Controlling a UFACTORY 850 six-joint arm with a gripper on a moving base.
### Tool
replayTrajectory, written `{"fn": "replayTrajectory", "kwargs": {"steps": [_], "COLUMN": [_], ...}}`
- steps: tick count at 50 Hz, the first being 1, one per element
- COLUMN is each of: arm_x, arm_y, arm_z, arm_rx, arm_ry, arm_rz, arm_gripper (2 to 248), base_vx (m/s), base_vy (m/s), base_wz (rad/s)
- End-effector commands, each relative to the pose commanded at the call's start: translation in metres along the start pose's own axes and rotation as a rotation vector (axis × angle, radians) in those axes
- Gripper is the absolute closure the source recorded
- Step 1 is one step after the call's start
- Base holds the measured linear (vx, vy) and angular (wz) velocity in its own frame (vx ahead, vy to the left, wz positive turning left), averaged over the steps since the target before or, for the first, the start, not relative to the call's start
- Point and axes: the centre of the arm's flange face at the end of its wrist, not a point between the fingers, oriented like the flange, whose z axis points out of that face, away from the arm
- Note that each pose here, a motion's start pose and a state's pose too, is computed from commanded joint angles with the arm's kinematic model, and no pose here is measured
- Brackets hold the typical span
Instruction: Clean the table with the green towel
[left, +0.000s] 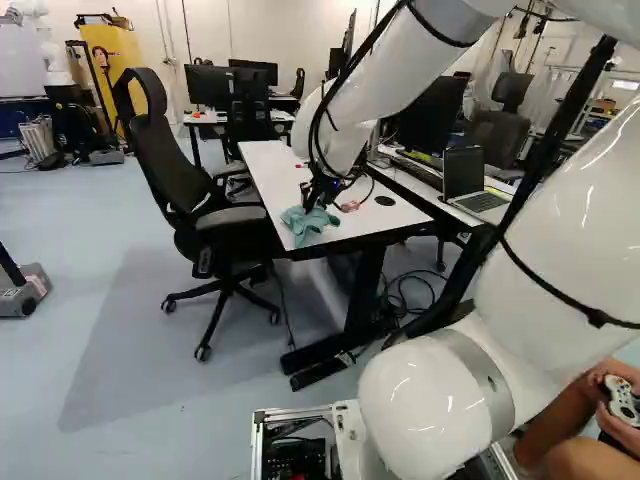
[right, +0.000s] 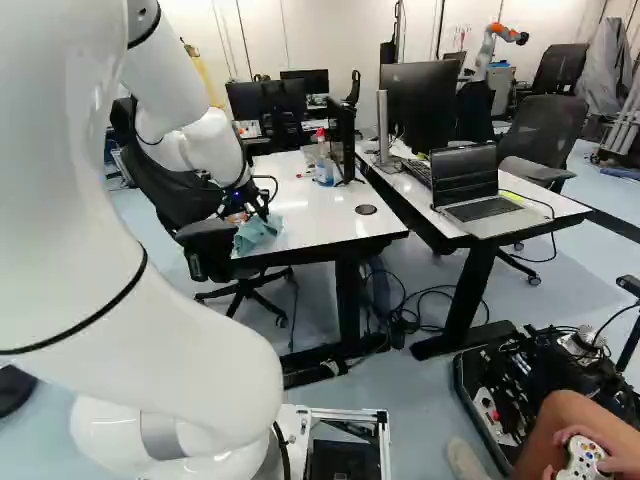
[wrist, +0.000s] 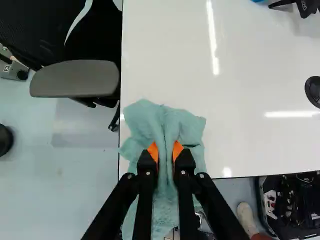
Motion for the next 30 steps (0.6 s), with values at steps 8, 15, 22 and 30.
{"fn": "replayTrajectory", "kwargs": {"steps": [8,15,22,30], "arm_x": [0.000,0.000,0.003,0.006], "arm_y": [0.000,0.000,0.006,0.019], "arm_z": [0.000,0.000,0.001,0.003], "arm_rx": [0.000,0.000,-0.007,-0.022], "arm_ry": [0.000,0.000,0.000,-0.001], "arm_rz": [0.000,0.000,0.011,0.037], "arm_gripper": [200,200,200,200], "base_vx": [0.000,0.000,0.000,0.000], "base_vy": [0.000,0.000,0.000,0.000], "base_wz": [0.000,0.000,0.000,0.000]}}
